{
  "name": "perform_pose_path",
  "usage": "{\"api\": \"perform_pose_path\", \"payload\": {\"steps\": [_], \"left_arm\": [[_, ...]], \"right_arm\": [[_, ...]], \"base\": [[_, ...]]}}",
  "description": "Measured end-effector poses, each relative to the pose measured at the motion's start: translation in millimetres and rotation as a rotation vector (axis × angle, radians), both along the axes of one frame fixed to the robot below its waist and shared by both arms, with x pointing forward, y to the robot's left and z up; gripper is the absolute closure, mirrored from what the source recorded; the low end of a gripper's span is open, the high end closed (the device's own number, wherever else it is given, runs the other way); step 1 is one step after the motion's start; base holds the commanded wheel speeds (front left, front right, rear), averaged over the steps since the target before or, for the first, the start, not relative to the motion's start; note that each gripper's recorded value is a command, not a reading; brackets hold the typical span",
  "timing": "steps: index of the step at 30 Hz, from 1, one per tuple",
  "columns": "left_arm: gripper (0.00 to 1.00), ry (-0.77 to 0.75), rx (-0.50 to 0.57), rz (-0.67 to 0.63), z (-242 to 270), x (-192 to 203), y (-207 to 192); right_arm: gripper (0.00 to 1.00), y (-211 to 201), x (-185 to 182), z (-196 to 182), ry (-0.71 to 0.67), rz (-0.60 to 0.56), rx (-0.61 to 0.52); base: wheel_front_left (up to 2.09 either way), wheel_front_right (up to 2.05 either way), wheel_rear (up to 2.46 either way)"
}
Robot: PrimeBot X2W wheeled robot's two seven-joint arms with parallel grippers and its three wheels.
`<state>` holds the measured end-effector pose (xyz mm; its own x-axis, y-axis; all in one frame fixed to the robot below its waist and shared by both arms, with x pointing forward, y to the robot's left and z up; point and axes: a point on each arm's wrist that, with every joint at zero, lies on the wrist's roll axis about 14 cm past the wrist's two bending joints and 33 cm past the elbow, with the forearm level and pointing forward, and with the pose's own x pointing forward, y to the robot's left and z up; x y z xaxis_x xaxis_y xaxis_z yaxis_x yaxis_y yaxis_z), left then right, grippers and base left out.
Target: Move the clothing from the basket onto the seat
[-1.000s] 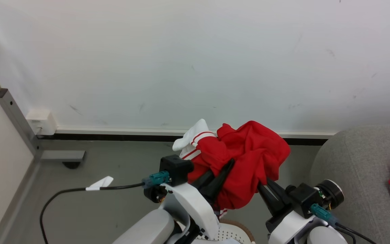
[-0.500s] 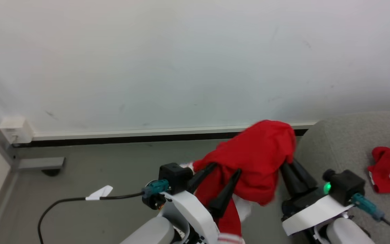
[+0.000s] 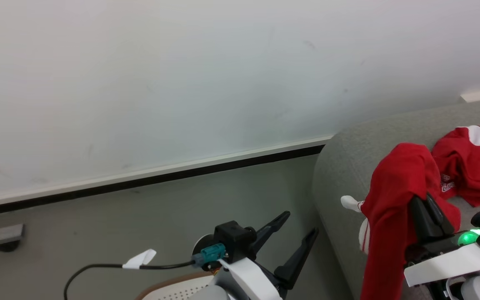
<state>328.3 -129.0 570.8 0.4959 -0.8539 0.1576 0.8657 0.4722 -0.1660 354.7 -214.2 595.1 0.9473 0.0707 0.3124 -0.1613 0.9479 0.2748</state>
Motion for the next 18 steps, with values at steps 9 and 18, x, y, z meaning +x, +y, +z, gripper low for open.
{"api": "perform_pose_path", "payload": {"steps": [9,18], "left_arm": [[0.0,-0.046,-0.004,-0.131,3.2,-16.5,-39.4],[0.0,-0.072,0.005,-0.196,0.0,-23.6,-57.9]], "right_arm": [[1.0,-49.5,-45.3,-16.4,0.029,-0.169,0.05],[1.0,-65.6,-66.3,-18.9,0.029,-0.225,0.118]], "base": [[0.0,0.0,0.0],[0.0,0.0,0.0]]}}
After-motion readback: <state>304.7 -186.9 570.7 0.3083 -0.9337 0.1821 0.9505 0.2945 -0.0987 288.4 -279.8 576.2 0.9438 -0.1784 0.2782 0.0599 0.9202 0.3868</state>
